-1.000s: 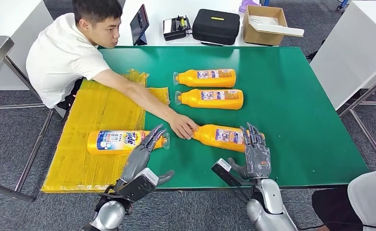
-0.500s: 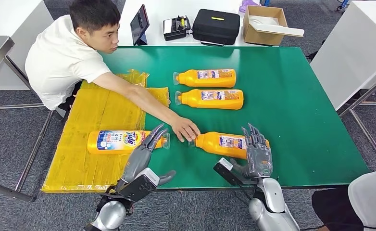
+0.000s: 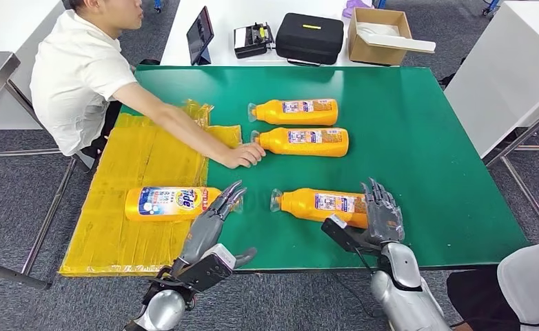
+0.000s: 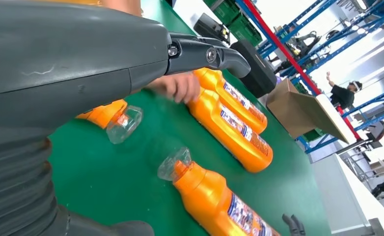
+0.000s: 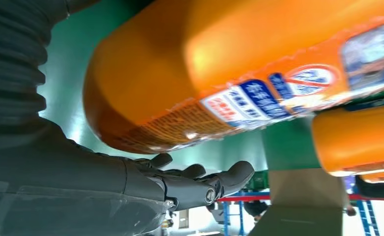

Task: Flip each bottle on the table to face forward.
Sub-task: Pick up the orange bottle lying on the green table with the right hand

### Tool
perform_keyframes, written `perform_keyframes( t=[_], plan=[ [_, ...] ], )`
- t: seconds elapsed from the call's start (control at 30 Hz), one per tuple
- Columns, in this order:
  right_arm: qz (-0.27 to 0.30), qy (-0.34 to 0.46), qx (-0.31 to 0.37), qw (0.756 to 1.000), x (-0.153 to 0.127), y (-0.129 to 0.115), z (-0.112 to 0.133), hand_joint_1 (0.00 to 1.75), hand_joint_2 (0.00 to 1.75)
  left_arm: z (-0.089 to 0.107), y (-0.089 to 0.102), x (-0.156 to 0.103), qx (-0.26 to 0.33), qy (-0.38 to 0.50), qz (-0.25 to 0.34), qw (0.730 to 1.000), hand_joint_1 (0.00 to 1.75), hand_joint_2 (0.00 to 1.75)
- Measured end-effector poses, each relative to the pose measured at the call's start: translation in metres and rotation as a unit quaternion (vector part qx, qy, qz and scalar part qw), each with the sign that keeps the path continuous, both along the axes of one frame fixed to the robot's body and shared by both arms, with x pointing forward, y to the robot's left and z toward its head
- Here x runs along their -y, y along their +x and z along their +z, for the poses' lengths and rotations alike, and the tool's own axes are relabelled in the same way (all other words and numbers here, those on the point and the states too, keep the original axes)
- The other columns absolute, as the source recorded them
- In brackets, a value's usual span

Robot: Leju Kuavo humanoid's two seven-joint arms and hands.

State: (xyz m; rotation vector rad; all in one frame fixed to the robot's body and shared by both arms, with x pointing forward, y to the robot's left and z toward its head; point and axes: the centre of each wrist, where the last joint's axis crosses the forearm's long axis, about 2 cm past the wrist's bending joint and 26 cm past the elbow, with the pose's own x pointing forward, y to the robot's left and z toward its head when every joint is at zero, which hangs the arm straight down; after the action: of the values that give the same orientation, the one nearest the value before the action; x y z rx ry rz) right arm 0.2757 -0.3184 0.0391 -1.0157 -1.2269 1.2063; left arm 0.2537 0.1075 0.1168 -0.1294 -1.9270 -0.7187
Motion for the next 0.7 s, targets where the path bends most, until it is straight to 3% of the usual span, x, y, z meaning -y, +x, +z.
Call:
perform_keyframes(
  t=[0.53,0.57,0.67,0.7],
  plan=[
    [-0.009,0.009,-0.016,1.000,0.014,0.015,-0.005,0.00,1.75,-0.005,-0.002,0.005,-0.009,0.011,-0.015,1.000,0.00,1.75],
    [-0.006,0.010,-0.015,1.000,0.014,0.015,-0.006,0.16,1.75,-0.004,-0.002,0.006,-0.008,0.011,-0.016,1.000,0.00,1.75],
    [-0.002,0.014,-0.016,1.000,0.012,0.014,-0.007,1.28,1.75,-0.004,-0.002,0.007,-0.007,0.012,-0.019,1.000,0.00,1.75],
    [0.000,0.018,-0.018,1.000,0.011,0.014,-0.008,1.47,1.75,-0.004,-0.002,0.007,-0.007,0.012,-0.020,1.000,0.00,1.75]
  ],
)
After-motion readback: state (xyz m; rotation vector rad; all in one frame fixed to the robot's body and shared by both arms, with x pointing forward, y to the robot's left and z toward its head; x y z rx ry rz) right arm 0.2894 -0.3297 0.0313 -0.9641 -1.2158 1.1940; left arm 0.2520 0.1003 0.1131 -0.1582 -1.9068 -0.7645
